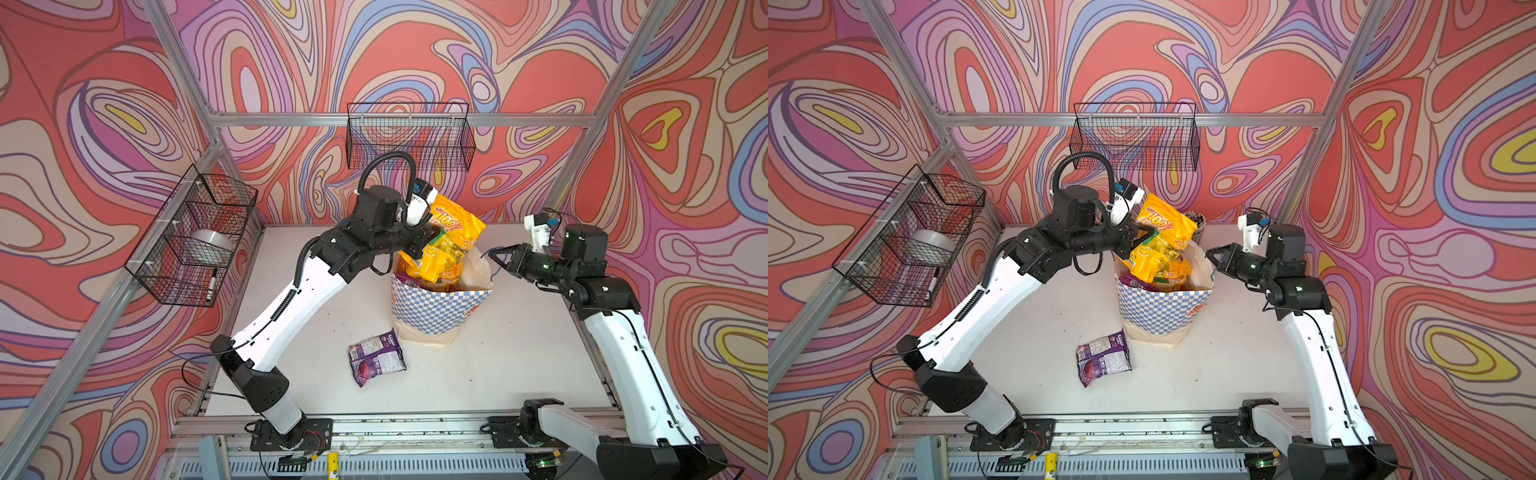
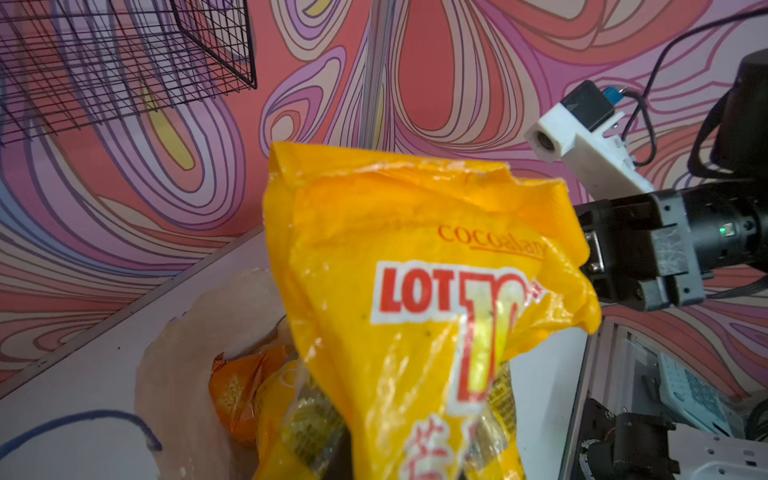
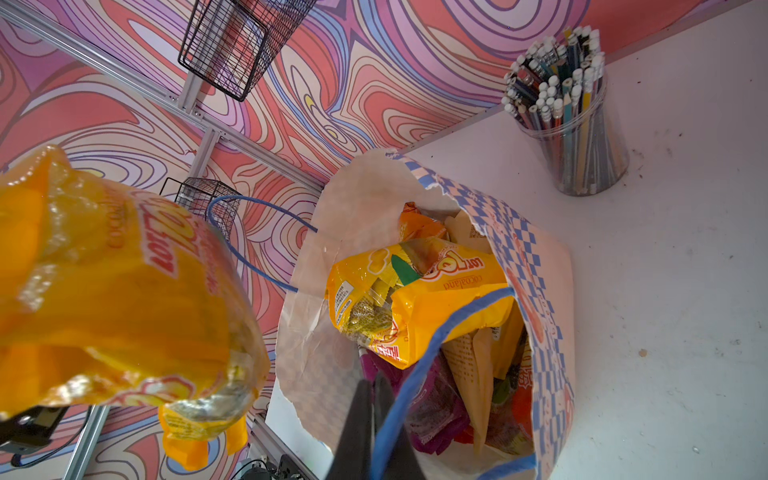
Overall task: Place the snacks into the paper bag
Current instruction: 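Lift the yellow LOT100 pack with the left gripper over the bag, then lower the yellow pack into the bag and open the left gripper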
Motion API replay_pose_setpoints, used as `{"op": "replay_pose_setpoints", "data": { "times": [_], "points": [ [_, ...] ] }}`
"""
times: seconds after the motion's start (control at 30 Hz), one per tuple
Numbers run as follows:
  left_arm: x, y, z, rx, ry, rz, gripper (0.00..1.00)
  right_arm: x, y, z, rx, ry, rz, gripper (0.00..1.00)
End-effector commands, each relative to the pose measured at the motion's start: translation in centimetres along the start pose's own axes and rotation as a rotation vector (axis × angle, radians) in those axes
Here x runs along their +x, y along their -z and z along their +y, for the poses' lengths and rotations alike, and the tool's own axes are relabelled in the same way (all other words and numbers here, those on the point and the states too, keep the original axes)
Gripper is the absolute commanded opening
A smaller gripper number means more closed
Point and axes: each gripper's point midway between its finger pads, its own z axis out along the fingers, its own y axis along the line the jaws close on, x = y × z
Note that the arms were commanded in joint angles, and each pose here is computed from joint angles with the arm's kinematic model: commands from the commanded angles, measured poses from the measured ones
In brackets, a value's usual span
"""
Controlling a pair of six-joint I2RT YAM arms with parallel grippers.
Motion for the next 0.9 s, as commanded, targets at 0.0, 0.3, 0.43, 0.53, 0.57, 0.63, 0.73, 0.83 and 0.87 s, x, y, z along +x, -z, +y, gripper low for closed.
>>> {"op": "replay_pose_setpoints", "data": {
  "times": [0.0,0.3,0.43,0.53,0.57,0.63,0.73,0.83,0.87],
  "points": [
    [-2.6,-0.3,-0.6,-0.024,-0.19,-0.102,0.11,-0.1,1.0,1.5,-0.034,0.024,-0.018,0.0],
    [1.1,-4.7,0.1,-0.048,-0.301,0.017,0.1,0.0,1.0,1.5,-0.039,0.017,-0.018,0.0],
    [4.1,-6.5,0.8,-0.05,-0.326,0.117,0.1,0.0,1.0,1.5,-0.041,0.015,-0.018,0.0],
    [6.9,-7.2,0.8,-0.018,-0.358,0.215,0.1,0.0,0.9,1.6,-0.043,0.015,-0.018,0.0],
    [7.8,-7.2,0.8,-0.015,-0.379,0.246,0.1,0.0,0.9,1.6,-0.044,0.014,-0.017,0.0],
    [9.5,-7.4,1.8,-0.044,-0.424,0.311,0.1,-0.1,0.9,1.6,-0.046,0.015,-0.016,0.0],
    [11.8,-7.6,3.3,-0.092,-0.483,0.412,0.1,-0.1,0.8,1.7,-0.049,0.017,-0.016,0.0],
    [13.9,-7.5,3.7,-0.083,-0.509,0.492,0.1,-0.1,0.8,1.6,-0.049,0.015,-0.017,0.0],
    [14.7,-7.6,3.8,-0.074,-0.52,0.522,0.1,0.0,0.7,1.6,-0.049,0.014,-0.016,0.0]
  ]
}}
